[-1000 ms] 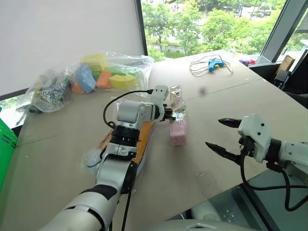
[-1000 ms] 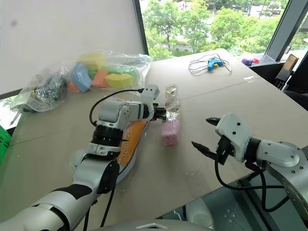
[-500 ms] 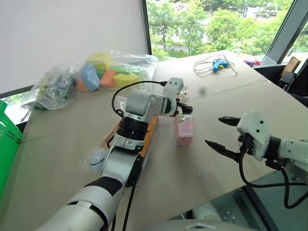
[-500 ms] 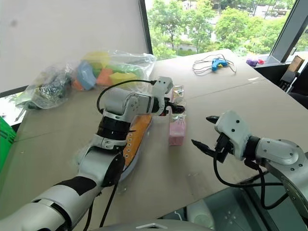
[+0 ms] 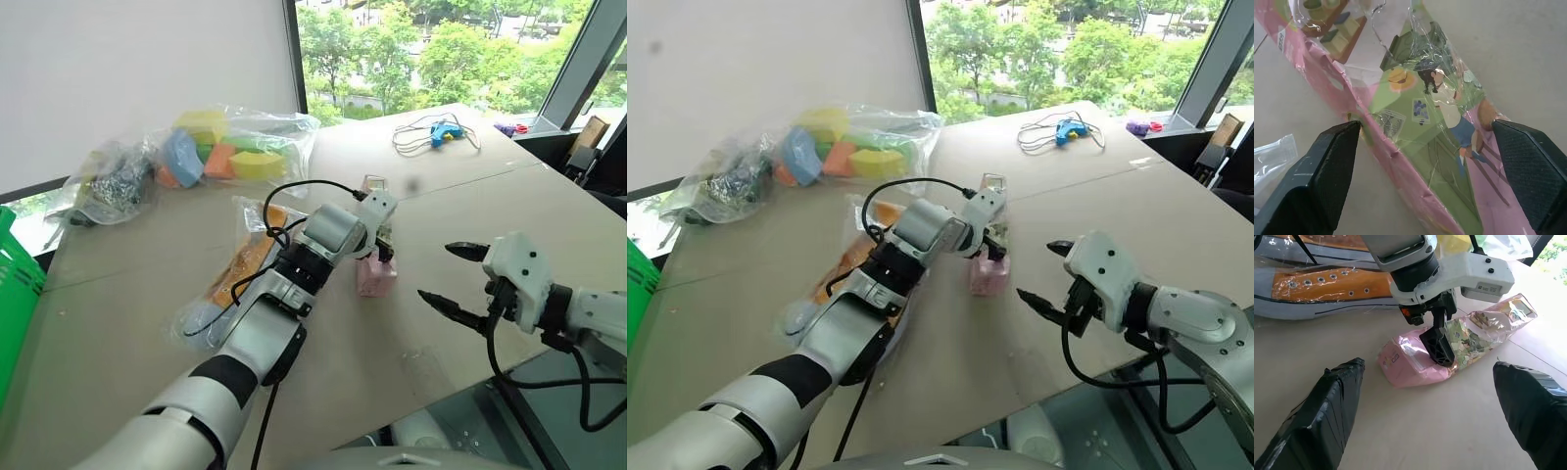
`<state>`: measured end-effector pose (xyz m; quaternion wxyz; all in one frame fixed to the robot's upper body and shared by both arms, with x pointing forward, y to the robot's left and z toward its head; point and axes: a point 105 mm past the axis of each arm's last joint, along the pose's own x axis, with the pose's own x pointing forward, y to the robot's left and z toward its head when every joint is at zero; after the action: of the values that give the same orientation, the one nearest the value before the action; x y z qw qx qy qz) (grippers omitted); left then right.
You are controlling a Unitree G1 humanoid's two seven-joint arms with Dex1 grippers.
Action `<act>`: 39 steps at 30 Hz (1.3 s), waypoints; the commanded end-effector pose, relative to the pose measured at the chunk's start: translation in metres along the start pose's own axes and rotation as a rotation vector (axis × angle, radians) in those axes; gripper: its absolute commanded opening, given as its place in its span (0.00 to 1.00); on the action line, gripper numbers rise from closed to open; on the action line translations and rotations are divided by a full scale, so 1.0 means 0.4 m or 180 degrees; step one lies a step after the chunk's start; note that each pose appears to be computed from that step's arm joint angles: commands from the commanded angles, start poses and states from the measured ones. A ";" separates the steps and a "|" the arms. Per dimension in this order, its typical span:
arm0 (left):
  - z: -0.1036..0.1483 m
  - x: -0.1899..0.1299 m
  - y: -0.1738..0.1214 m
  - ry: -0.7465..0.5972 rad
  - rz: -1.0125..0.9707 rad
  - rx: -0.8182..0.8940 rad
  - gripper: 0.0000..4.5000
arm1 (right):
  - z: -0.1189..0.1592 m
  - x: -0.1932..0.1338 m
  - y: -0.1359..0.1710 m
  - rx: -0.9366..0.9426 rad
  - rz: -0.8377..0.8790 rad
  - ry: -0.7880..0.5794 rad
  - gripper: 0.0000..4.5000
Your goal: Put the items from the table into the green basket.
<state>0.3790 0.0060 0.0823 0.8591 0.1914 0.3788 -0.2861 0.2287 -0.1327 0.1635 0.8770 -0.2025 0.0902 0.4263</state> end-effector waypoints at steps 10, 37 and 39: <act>-0.084 0.035 0.037 0.0157 0.0018 -0.0447 0.37 | 0.023 -0.013 0.000 -0.0149 -0.0082 -0.0112 1.00; -0.044 -0.651 0.561 -0.3246 0.1267 -0.0825 0.08 | 0.428 0.278 0.006 -0.0437 0.0911 -0.1599 1.00; -0.096 -0.725 0.606 -0.3149 0.1772 -0.0624 0.08 | 0.471 0.295 0.036 -0.0479 0.1233 -0.1690 1.00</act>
<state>0.3709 0.2923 0.2685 0.9943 -0.0022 -0.0420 -0.0976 0.2961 0.0289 0.2770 0.7829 -0.1233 -0.1121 0.5994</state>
